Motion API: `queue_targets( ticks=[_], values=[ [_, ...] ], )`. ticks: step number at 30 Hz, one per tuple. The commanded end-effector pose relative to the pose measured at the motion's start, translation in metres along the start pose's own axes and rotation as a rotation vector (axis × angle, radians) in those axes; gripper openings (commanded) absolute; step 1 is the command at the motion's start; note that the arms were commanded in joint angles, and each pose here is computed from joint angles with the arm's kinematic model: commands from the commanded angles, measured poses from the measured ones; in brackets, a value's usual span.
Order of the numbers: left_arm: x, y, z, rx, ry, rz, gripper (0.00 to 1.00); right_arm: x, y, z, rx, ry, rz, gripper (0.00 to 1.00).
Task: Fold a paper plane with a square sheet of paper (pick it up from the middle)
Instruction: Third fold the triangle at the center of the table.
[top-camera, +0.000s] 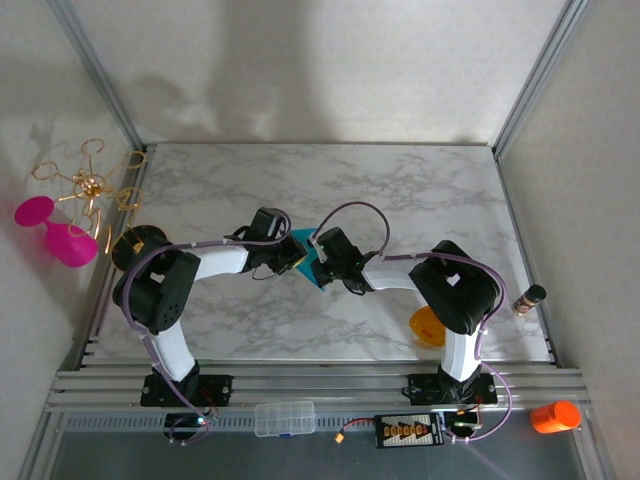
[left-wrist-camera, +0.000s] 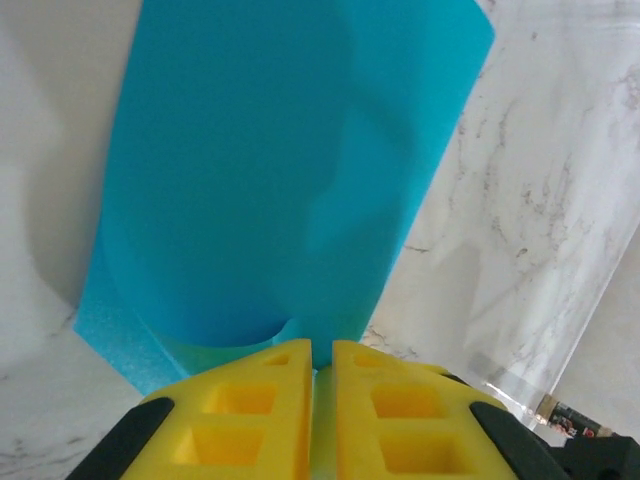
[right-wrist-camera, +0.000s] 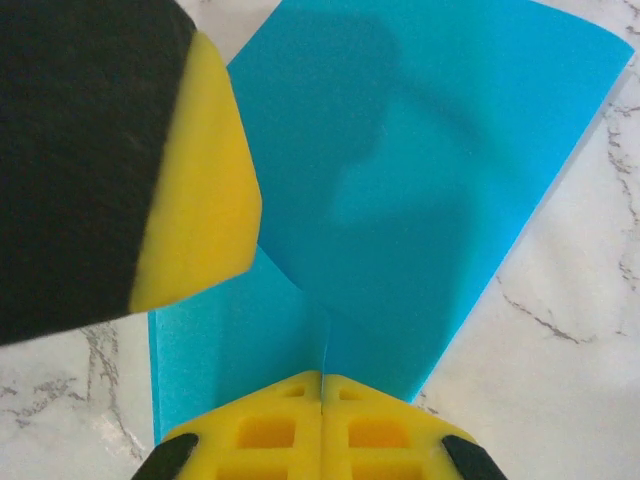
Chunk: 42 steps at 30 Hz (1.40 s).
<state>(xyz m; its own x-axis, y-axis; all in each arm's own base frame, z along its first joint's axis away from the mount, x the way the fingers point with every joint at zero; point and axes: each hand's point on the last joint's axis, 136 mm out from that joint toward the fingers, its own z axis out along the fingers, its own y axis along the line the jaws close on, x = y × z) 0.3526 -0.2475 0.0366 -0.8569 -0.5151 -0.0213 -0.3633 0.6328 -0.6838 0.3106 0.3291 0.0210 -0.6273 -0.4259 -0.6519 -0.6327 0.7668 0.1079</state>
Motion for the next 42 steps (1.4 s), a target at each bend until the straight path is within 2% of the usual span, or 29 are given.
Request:
queue_targets(
  ticks=[1, 42],
  values=[
    [0.000, -0.006, 0.003, 0.008, 0.002, 0.015, 0.14, 0.026, -0.005, 0.008, 0.008, 0.092, 0.005, 0.00],
    [0.002, 0.032, 0.007, -0.094, -0.009, 0.013, 0.12, 0.026, -0.005, 0.010, 0.013, 0.103, 0.016, 0.00]
  ],
)
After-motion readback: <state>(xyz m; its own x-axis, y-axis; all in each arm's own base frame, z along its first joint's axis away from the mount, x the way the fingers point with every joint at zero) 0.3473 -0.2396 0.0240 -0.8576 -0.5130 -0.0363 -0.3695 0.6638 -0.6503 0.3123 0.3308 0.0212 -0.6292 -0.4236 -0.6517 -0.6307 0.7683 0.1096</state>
